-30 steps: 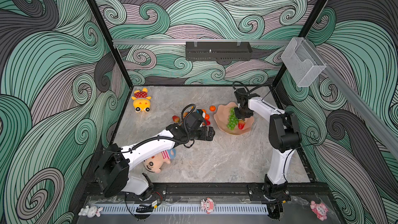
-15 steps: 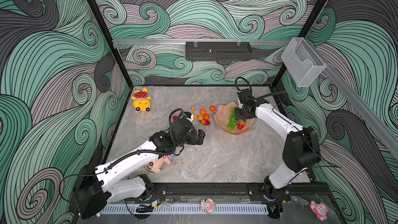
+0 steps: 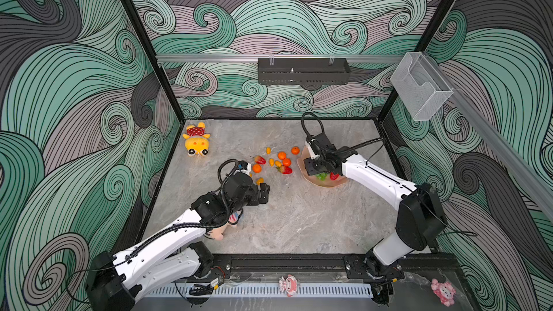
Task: Arrange fruit in a fruit bowl
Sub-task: Pick up the fruit from the center of the table.
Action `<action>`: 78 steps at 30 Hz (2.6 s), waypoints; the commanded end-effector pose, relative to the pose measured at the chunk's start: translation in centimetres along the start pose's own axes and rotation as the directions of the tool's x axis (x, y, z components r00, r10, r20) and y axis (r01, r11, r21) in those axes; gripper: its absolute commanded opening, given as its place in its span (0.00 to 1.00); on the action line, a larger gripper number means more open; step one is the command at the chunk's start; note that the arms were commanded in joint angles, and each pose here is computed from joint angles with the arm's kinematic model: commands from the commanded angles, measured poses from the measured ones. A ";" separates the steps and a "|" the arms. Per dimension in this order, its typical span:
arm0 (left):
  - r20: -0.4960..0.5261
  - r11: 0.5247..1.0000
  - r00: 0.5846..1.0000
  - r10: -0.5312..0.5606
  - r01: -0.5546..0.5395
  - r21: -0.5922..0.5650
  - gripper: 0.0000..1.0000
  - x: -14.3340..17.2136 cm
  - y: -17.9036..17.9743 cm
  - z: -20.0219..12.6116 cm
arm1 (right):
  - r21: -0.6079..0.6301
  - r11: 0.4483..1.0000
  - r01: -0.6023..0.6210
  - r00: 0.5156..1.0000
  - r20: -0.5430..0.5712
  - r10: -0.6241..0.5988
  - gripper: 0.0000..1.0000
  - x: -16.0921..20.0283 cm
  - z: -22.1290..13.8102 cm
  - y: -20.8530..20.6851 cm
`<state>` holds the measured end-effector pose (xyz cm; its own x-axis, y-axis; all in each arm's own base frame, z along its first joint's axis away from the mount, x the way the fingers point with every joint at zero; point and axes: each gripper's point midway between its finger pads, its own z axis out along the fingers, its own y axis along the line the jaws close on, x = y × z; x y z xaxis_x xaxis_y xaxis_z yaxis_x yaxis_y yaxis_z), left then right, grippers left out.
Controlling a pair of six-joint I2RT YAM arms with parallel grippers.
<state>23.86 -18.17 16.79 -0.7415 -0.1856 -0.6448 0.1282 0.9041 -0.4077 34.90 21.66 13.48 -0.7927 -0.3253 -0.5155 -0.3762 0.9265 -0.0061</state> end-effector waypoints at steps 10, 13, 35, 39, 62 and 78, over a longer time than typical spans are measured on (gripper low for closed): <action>0.026 0.982 0.982 -0.188 0.188 0.002 0.99 -3.0 3.7 -0.6 | -0.083 0.948 0.307 0.944 -0.099 -0.315 0.47 -1.4 3.5 8.3; 0.027 0.971 0.970 -0.240 0.239 0.017 0.99 -3.5 4.3 -0.5 | -0.064 0.930 0.361 0.921 -0.134 -0.366 0.45 -1.7 4.8 9.0; 0.024 0.852 0.855 -0.517 0.512 0.112 0.99 -4.5 9.0 -1.5 | 0.088 0.806 0.585 0.785 -0.308 -0.537 0.38 -3.2 10.9 9.6; 0.017 0.850 0.854 -0.520 0.515 0.108 0.98 -4.3 9.2 -1.4 | 0.091 0.794 0.601 0.773 -0.318 -0.549 0.38 -3.3 11.4 9.6; -0.007 0.849 0.853 -0.521 0.519 0.095 0.99 -3.5 9.4 -1.1 | 0.100 0.763 0.638 0.732 -0.386 -0.561 0.32 -2.1 14.6 9.3; -0.010 0.850 0.854 -0.520 0.519 0.095 0.99 -3.6 9.4 -1.1 | 0.125 0.750 0.649 0.724 -0.402 -0.560 0.23 -1.9 14.9 8.7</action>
<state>27.07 -8.63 15.81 -0.7022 -0.6282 -0.3352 -0.2164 0.6367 -0.7401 40.38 33.48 2.03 -0.5531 -0.8317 -0.0490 -0.7370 0.5158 -0.4368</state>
